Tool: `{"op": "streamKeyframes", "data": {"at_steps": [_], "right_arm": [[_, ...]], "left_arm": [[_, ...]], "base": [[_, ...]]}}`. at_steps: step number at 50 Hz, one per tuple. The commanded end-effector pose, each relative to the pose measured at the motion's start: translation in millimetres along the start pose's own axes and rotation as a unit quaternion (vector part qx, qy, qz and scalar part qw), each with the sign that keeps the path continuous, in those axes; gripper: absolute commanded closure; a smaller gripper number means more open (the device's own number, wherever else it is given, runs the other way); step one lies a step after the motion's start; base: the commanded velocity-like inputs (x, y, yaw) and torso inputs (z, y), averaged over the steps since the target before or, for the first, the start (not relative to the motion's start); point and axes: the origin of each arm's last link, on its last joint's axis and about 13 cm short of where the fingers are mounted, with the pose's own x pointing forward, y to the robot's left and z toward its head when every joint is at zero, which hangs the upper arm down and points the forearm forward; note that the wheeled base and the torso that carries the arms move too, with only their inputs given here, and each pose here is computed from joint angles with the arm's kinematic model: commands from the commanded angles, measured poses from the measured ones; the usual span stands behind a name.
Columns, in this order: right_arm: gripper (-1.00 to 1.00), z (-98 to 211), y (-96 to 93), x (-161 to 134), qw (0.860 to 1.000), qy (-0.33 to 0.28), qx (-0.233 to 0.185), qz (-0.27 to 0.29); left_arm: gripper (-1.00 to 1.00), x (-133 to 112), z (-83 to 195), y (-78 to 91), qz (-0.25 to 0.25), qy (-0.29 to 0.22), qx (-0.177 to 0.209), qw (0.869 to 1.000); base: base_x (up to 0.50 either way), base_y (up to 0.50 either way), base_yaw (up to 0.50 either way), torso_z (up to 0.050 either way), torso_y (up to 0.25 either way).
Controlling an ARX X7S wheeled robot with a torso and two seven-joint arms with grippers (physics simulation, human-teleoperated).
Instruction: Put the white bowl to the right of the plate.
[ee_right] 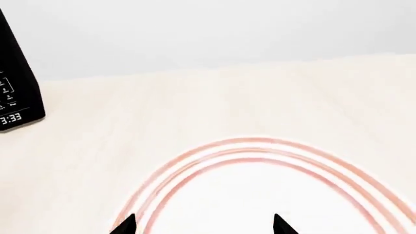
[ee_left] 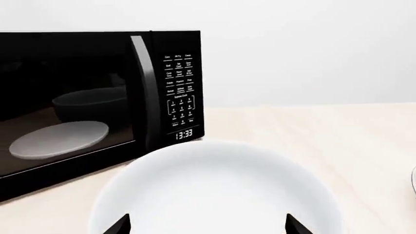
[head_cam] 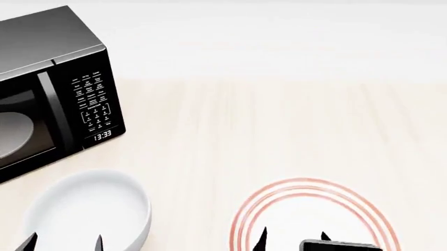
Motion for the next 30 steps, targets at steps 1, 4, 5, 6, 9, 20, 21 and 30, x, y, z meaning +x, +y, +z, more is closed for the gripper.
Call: {"op": "streamKeyframes", "data": {"at_steps": [1,4,5,6,9,20,21,30], "right_arm": [[-1.0,73,12.6,2,0.999,-0.001,-0.023,0.048],[-1.0,90,16.9,5,0.997,0.011,-0.01,0.079],[-1.0,95,17.9,6,0.996,0.017,-0.008,0.087],[-1.0,101,18.5,7,0.994,0.028,0.001,0.105],[-1.0,114,19.6,11,0.992,0.036,0.012,0.121],[-1.0,141,35.3,19,0.992,0.054,-0.007,0.113],[-1.0,142,36.6,19,0.992,0.055,-0.011,0.115],[-1.0,155,57.0,25,0.988,0.065,-0.021,0.137]], "left_arm": [[-1.0,3,9,14.5,0.043,-0.007,0.007,0.999],[-1.0,4,14,24.3,0.07,-0.009,0.006,0.997],[-1.0,4,16,27.9,0.082,-0.009,0.006,0.997],[-1.0,3,20,34.0,0.1,-0.009,0.007,0.995],[-1.0,2,26,45.9,0.133,-0.01,0.003,0.991],[-1.0,-2,34,77.0,0.213,-0.006,0.014,0.977],[-1.0,-3,35,77.6,0.214,-0.006,0.012,0.977],[-1.0,-13,43,87.4,0.273,-0.011,0.029,0.962]], "base": [[0.0,0.0,0.0,0.0,0.0],[0.0,0.0,0.0,0.0,0.0],[0.0,0.0,0.0,0.0,0.0],[0.0,0.0,0.0,0.0,0.0],[0.0,0.0,0.0,0.0,0.0],[0.0,0.0,0.0,0.0,0.0],[0.0,0.0,0.0,0.0,0.0],[0.0,0.0,0.0,0.0,0.0]]}}
